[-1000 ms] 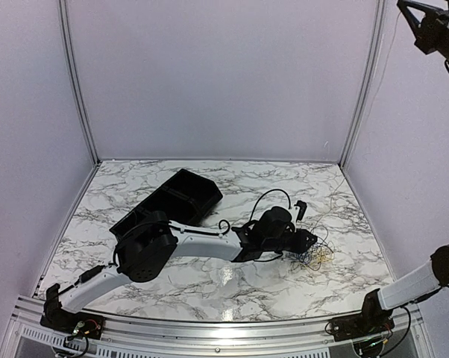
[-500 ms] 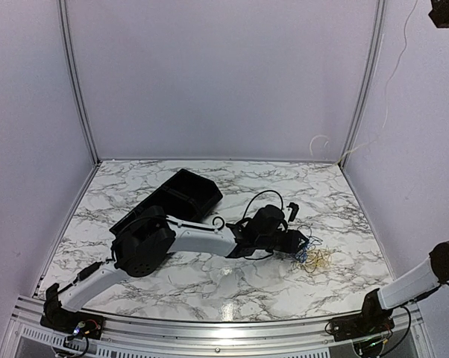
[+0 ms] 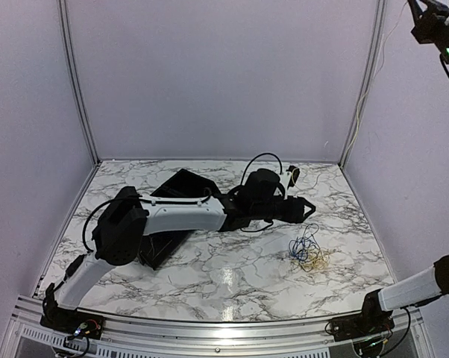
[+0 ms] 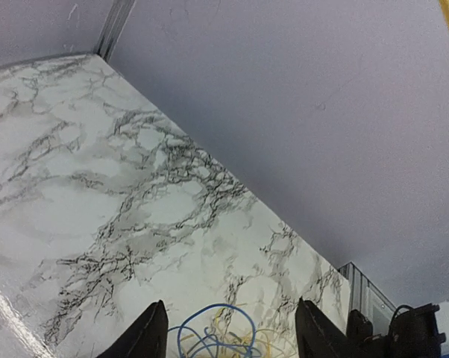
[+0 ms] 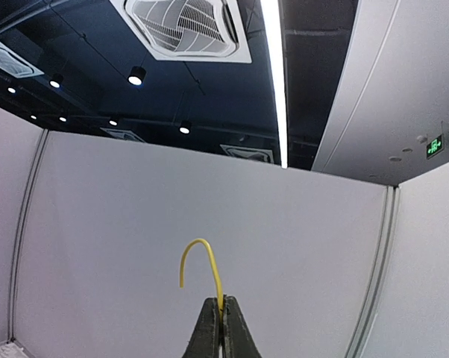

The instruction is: Untangle the cables

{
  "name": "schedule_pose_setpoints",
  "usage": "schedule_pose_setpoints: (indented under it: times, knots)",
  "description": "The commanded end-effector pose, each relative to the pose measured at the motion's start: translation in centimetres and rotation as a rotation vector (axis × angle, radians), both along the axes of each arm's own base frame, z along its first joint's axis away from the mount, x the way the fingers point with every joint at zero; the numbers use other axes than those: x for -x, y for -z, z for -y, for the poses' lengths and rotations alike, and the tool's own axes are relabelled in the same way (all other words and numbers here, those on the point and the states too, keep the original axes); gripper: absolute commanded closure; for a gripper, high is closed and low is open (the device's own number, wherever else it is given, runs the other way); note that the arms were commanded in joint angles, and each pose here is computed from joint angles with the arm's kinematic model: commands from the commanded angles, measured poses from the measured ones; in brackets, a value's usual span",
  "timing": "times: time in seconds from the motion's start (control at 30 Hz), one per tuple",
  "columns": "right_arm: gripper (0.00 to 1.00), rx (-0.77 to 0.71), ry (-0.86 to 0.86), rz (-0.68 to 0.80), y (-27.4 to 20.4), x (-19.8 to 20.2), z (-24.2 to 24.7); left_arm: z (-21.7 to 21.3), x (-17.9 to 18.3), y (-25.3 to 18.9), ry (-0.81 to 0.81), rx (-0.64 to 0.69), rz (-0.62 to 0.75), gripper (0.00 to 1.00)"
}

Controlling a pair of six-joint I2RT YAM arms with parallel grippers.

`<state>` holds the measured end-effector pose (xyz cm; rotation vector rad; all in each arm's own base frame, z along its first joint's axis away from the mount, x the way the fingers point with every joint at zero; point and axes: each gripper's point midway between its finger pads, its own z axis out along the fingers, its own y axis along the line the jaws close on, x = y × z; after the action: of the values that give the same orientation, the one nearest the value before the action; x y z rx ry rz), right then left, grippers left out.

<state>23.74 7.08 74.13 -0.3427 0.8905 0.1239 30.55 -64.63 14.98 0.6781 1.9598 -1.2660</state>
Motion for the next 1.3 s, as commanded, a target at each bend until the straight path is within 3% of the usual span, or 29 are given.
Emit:
schedule_pose_setpoints:
  times: [0.0, 0.33, 0.73, 1.0, 1.1, 1.27]
  knots:
    - [1.00, 0.026, -0.040, -0.118, 3.7, -2.9, -1.1, -2.3, -0.5, -8.1, -0.054, 0.035, 0.084, 0.37]
    - [1.00, 0.081, -0.152, -0.332, 10.9, -7.5, -3.5, -11.4, 0.6, -7.5, -0.183, -0.251, 0.139, 0.34]
    - [1.00, 0.170, -0.380, -0.585, 20.2, -11.4, -10.4, -19.5, 2.1, -11.5, -0.289, -0.323, 0.258, 0.35]
    - [1.00, 0.230, -0.518, -0.622, 22.1, -11.0, -16.2, -18.8, 2.3, -15.9, -0.245, -0.206, 0.450, 0.35]
    - [1.00, 0.247, -0.562, -0.632, 22.7, -10.5, -17.8, -17.4, 1.6, -15.7, -0.240, -0.192, 0.440, 0.35]
    - [1.00, 0.270, -0.632, -0.630, 22.8, -9.1, -20.0, -17.7, -1.9, -13.9, -0.410, -0.261, 0.357, 0.36]
